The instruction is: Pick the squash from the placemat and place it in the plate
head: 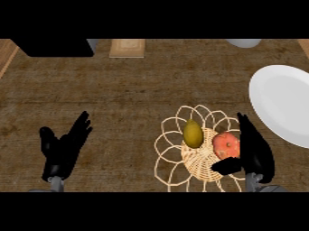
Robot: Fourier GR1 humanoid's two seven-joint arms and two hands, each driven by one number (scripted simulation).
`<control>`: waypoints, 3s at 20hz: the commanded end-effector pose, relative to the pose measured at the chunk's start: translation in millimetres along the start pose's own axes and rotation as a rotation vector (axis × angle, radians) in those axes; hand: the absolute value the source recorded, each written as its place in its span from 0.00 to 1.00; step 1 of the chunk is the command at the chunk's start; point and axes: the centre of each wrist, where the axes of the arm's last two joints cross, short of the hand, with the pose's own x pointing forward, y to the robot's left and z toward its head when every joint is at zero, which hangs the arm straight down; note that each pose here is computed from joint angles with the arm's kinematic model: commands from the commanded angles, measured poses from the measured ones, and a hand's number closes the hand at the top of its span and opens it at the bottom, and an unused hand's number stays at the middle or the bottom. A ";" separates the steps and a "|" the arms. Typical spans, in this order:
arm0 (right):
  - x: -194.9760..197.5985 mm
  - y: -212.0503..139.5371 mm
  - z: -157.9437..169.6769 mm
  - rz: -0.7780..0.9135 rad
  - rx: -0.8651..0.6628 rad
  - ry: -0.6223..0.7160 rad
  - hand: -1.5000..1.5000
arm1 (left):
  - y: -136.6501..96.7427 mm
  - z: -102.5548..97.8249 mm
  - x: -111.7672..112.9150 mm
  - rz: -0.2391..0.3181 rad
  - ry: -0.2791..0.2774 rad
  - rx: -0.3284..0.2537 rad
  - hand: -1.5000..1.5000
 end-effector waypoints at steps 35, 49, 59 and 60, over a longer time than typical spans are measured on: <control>91.2 -169.6 -122.0 -0.247 -1.142 0.624 1.00 | -27.3 -10.7 14.1 -0.065 -0.057 -0.119 0.50; 35.7 -157.0 -139.0 -0.255 -1.451 0.725 1.00 | -23.8 -17.3 16.1 -0.035 -0.030 -0.066 0.50; -40.5 -137.3 -147.6 -0.256 -1.520 0.791 1.00 | -19.6 -7.7 -3.4 -0.021 -0.013 -0.039 0.50; -49.6 -140.4 -152.2 -0.262 -1.528 0.802 1.00 | -26.0 -10.0 -1.4 -0.015 -0.015 -0.036 0.50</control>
